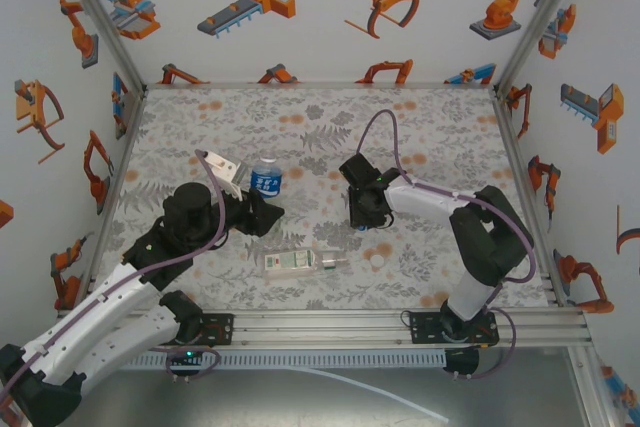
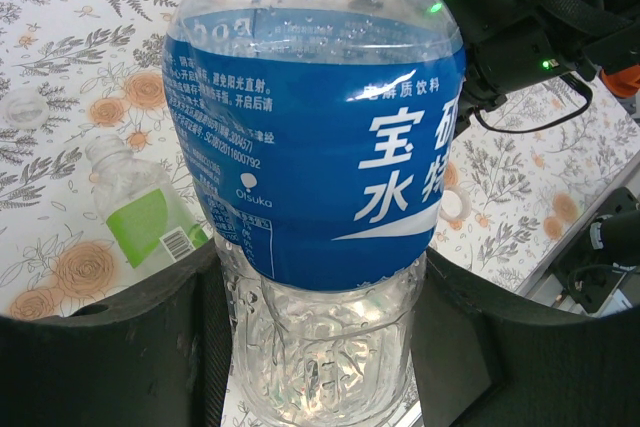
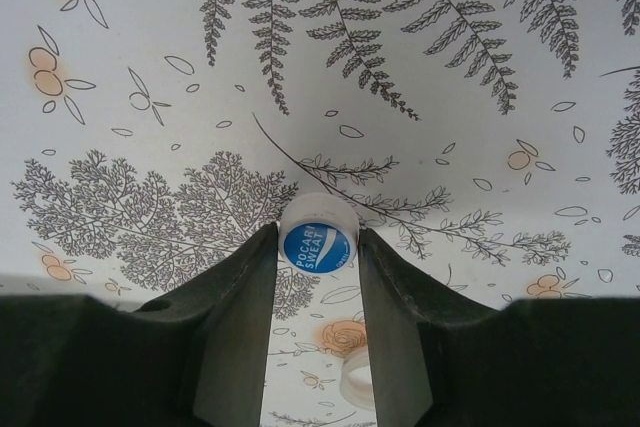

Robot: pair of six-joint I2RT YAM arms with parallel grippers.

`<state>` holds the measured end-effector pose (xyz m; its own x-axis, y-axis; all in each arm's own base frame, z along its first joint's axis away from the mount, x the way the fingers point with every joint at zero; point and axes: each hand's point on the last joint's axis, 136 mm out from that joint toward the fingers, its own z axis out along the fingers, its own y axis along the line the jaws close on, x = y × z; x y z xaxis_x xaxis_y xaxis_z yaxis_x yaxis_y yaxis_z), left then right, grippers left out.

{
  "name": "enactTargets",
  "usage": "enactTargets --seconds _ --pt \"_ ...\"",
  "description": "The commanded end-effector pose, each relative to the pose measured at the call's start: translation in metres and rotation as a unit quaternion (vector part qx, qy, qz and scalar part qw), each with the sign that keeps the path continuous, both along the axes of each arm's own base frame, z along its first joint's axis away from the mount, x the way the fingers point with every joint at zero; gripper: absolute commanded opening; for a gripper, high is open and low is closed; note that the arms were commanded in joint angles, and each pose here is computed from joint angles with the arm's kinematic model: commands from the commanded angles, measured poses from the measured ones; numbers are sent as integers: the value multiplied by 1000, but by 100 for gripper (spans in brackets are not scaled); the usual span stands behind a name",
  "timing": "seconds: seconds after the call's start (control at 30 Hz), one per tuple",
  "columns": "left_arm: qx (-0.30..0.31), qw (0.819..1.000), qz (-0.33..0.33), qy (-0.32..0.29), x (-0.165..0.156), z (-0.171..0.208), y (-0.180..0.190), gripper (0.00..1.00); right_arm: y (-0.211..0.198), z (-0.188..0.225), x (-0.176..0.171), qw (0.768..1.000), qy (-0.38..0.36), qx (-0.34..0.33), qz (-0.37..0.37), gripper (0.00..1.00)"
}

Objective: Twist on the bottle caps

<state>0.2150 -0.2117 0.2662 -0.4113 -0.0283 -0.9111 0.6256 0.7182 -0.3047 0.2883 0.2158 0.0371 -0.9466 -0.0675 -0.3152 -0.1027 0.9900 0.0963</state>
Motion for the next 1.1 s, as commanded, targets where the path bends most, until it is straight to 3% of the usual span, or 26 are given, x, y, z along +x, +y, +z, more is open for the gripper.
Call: enactTargets --seconds 0.0,0.53,0.83,1.07 --pt "-4 1000 2 -2 0 2 0 0 -2 3 3 1000 -4 -17 -4 39" --pt "-3 1000 -6 -4 -1 3 -3 0 -2 9 4 1000 -12 -16 -2 32" --pt "90 991 -91 -25 -11 -2 -23 0 5 57 8 996 -77 24 43 27" --pt "167 957 -213 -106 -36 -6 -47 0 17 132 3 974 -167 79 134 21"
